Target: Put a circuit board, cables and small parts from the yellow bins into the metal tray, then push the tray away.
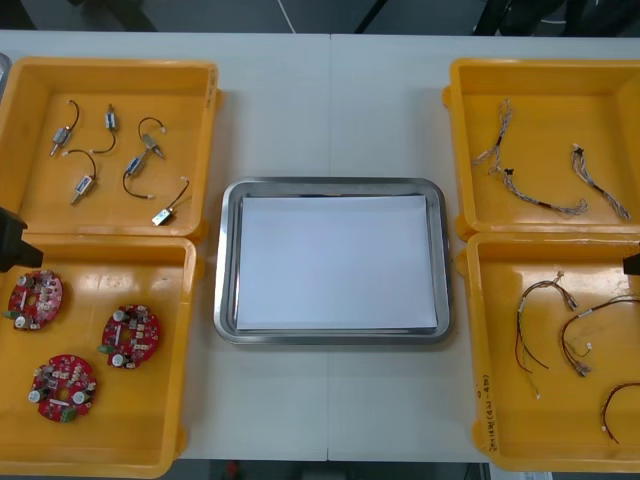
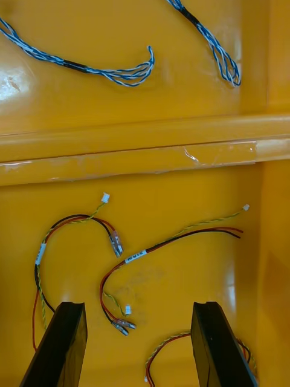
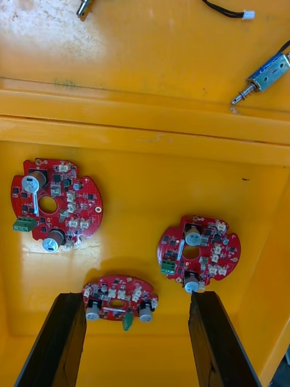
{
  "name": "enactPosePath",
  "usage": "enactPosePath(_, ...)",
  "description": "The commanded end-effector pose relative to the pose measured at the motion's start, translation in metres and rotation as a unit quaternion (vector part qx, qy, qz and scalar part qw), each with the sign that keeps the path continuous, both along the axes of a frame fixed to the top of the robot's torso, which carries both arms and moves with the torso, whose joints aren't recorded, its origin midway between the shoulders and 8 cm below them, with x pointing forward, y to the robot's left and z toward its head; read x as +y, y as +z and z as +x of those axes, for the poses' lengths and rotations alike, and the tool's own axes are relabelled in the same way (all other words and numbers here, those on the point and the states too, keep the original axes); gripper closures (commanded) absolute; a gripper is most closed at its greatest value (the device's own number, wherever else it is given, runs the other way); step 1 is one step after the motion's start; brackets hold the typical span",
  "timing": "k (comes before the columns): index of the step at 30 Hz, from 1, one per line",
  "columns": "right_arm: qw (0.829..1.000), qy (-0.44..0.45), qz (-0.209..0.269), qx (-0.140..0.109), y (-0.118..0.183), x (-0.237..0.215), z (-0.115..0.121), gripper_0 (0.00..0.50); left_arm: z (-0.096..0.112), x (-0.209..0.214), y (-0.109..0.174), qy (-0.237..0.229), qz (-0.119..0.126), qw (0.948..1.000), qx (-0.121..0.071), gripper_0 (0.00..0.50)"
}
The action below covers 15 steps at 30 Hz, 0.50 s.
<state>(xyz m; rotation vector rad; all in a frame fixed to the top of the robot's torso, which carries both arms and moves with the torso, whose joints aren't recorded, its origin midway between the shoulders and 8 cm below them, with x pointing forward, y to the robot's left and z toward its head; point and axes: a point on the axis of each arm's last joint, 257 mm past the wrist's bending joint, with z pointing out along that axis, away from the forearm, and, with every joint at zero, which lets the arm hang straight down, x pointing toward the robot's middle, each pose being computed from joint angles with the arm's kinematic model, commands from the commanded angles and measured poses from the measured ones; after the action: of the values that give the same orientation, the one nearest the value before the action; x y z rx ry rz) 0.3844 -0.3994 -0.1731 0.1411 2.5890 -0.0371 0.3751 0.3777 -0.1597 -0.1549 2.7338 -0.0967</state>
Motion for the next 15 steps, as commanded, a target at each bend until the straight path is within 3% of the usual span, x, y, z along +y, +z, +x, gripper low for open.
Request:
enactPosePath(1, 0.999, -0.039, -0.011, -0.003, 0.004, -0.023, -0.020, 0.000, -0.002, 0.012, -0.013, -0.035, 0.026, 0.9990, -0.007, 0.000)
enactPosePath(8, 0.998, -0.031, -0.041, -0.028, 0.018, -0.017, -0.037, 0.000, 0.000, 0.018, -0.017, -0.037, 0.024, 0.9987, -0.025, 0.000)
enactPosePath(15, 0.999, -0.009, -0.021, -0.031, 0.019, -0.002, -0.039, 0.000, 0.002, 0.025, -0.022, -0.047, 0.028, 0.9975, -0.044, 0.000)
